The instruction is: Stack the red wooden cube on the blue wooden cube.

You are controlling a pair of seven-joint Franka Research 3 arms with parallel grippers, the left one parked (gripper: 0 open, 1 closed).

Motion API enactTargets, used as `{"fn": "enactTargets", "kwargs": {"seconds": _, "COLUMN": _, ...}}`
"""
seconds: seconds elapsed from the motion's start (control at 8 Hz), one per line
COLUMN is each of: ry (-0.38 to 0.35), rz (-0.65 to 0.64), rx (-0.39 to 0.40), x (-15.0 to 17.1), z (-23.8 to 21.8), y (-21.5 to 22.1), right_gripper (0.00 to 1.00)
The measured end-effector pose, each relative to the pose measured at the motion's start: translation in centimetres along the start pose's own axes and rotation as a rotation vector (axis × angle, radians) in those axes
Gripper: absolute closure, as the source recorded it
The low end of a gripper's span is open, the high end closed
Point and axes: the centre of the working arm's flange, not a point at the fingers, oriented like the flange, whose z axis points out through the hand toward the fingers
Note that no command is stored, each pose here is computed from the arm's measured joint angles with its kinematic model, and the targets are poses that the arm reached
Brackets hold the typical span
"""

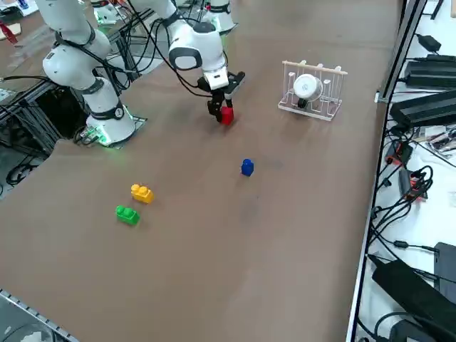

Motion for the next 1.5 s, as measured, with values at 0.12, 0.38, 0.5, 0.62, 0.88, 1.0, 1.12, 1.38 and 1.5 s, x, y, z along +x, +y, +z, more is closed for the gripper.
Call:
{"fn": "enactTargets", "kwargs": {"seconds": 0.12, "ry": -0.004, "rz": -0.001, "rx": -0.002, "x": -0.1, "z": 0.1, "y": 0.0, "right_gripper": 0.14}}
{"fn": "enactTargets", "kwargs": {"seconds": 0.38, "ry": -0.011, "rz": -0.003, "rx": -0.008, "x": 0.0, "z": 0.0, "y": 0.0, "right_gripper": 0.29}}
{"fn": "enactTargets", "kwargs": {"seconds": 0.5, "ry": -0.008, "rz": -0.010, "rx": -0.007, "x": 0.1, "z": -0.1, "y": -0.1, "right_gripper": 0.29}}
{"fn": "enactTargets", "kwargs": {"seconds": 0.62, "ry": -0.001, "rz": -0.029, "rx": -0.004, "x": 0.8, "z": -0.7, "y": -0.4, "right_gripper": 0.29}}
{"fn": "enactTargets", "kwargs": {"seconds": 0.88, "ry": -0.003, "rz": -0.085, "rx": -0.023, "x": 5.6, "z": -4.1, "y": -0.2, "right_gripper": 0.29}}
{"fn": "enactTargets", "kwargs": {"seconds": 1.0, "ry": 0.007, "rz": -0.120, "rx": -0.034, "x": 9.2, "z": -7.0, "y": 1.3, "right_gripper": 0.29}}
{"fn": "enactTargets", "kwargs": {"seconds": 1.12, "ry": 0.025, "rz": -0.162, "rx": -0.044, "x": 12.6, "z": -9.9, "y": 3.7, "right_gripper": 0.29}}
{"fn": "enactTargets", "kwargs": {"seconds": 1.38, "ry": 0.066, "rz": -0.245, "rx": -0.065, "x": 17.9, "z": -14.4, "y": 9.6, "right_gripper": 0.29}}
{"fn": "enactTargets", "kwargs": {"seconds": 1.5, "ry": 0.082, "rz": -0.283, "rx": -0.075, "x": 19.7, "z": -15.6, "y": 12.1, "right_gripper": 0.29}}
